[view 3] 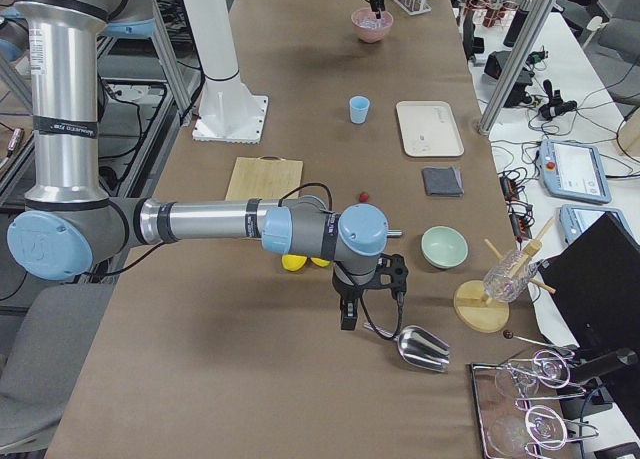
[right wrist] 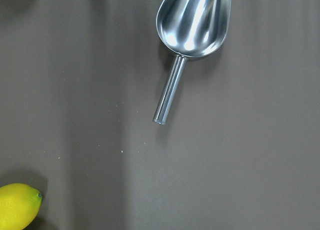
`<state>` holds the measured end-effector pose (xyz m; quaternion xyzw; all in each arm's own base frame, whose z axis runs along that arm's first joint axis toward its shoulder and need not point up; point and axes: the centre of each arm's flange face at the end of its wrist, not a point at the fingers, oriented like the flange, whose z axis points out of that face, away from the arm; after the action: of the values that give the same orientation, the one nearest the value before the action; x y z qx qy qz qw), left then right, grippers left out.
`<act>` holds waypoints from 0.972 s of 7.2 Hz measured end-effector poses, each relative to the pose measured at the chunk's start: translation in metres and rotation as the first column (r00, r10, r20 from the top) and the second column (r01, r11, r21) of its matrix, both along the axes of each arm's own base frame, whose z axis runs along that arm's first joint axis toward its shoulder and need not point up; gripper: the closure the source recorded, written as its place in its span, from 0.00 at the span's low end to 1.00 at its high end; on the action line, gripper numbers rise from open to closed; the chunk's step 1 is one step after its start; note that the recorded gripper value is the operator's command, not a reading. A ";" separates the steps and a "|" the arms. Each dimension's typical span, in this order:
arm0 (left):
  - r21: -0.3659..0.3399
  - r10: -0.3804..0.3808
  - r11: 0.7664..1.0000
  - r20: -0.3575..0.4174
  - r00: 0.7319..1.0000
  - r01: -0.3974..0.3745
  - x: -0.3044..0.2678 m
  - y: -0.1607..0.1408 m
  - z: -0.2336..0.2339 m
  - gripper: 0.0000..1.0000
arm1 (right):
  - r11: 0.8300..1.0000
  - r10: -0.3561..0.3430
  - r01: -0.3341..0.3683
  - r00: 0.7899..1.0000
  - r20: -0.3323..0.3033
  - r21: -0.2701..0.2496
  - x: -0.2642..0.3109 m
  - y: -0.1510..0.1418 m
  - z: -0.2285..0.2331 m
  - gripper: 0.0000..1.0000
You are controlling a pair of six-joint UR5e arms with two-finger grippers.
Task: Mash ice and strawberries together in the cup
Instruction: 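Lower the left gripper into the bowl and grasp one ice cube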
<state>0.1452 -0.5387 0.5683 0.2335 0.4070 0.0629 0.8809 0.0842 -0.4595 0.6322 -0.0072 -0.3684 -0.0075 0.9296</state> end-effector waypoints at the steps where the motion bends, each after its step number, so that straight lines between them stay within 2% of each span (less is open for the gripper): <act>1: -0.005 0.003 1.000 -0.004 1.000 -0.003 0.005 0.000 -0.001 0.27 | 1.000 0.000 0.000 1.000 -0.002 0.001 0.000 -0.001 0.000 0.00; 7: -0.050 0.056 0.997 -0.033 0.998 -0.057 0.013 0.004 0.011 0.27 | 1.000 0.000 0.000 1.000 -0.003 -0.004 0.000 0.000 0.002 0.00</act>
<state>0.1585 -0.5350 0.5788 0.2004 0.4287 0.0737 0.8779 0.0845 -0.4596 0.6346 -0.0091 -0.3672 -0.0068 0.9301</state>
